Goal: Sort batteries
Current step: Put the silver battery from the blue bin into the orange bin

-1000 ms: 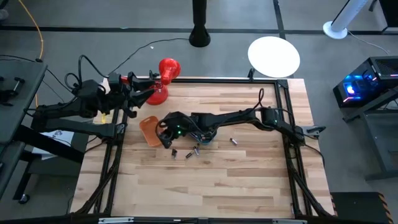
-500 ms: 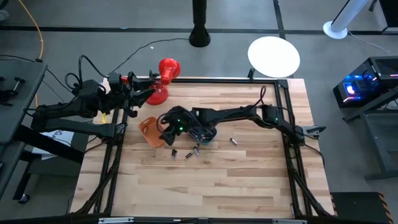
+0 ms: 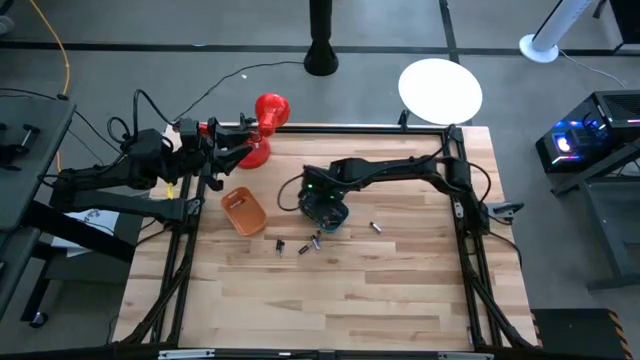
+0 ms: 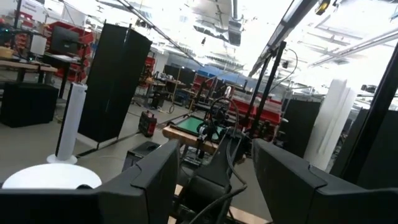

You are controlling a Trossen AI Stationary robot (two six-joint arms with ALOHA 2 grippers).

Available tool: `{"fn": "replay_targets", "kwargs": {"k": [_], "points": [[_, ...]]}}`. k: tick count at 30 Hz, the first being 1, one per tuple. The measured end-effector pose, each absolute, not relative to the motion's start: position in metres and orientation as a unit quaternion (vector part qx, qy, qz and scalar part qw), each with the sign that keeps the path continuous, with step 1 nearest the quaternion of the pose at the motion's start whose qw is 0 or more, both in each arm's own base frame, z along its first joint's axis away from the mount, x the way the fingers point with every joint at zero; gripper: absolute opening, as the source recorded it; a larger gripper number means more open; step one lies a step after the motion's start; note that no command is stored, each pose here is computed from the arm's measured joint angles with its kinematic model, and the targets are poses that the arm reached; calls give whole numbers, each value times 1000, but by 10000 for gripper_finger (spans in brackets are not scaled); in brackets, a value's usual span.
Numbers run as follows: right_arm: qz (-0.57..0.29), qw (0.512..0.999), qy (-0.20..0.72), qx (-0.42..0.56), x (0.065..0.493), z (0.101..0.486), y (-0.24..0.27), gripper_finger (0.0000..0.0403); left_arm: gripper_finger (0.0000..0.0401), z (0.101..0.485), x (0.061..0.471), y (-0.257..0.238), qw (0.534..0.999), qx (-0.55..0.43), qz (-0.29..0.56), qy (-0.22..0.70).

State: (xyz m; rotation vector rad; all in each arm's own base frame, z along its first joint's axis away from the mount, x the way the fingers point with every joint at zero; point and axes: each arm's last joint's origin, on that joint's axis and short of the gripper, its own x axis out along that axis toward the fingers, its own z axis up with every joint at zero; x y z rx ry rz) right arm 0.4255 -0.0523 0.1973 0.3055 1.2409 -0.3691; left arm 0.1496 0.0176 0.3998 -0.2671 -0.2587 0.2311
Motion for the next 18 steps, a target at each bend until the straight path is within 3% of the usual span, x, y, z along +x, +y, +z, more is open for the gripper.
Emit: {"fn": "replay_targets", "kwargs": {"k": [4, 9, 18], "points": [[-186, 771, 590, 154, 418, 187, -51, 176, 193, 399, 151, 18, 976, -132, 118, -127], [-183, 806, 545, 142, 429, 191, -38, 158, 193, 398, 154, 19, 975, -133, 125, -124], [-237, 788, 545, 160, 428, 185, -38, 127, 193, 395, 160, 20, 973, -135, 146, -115]]}}
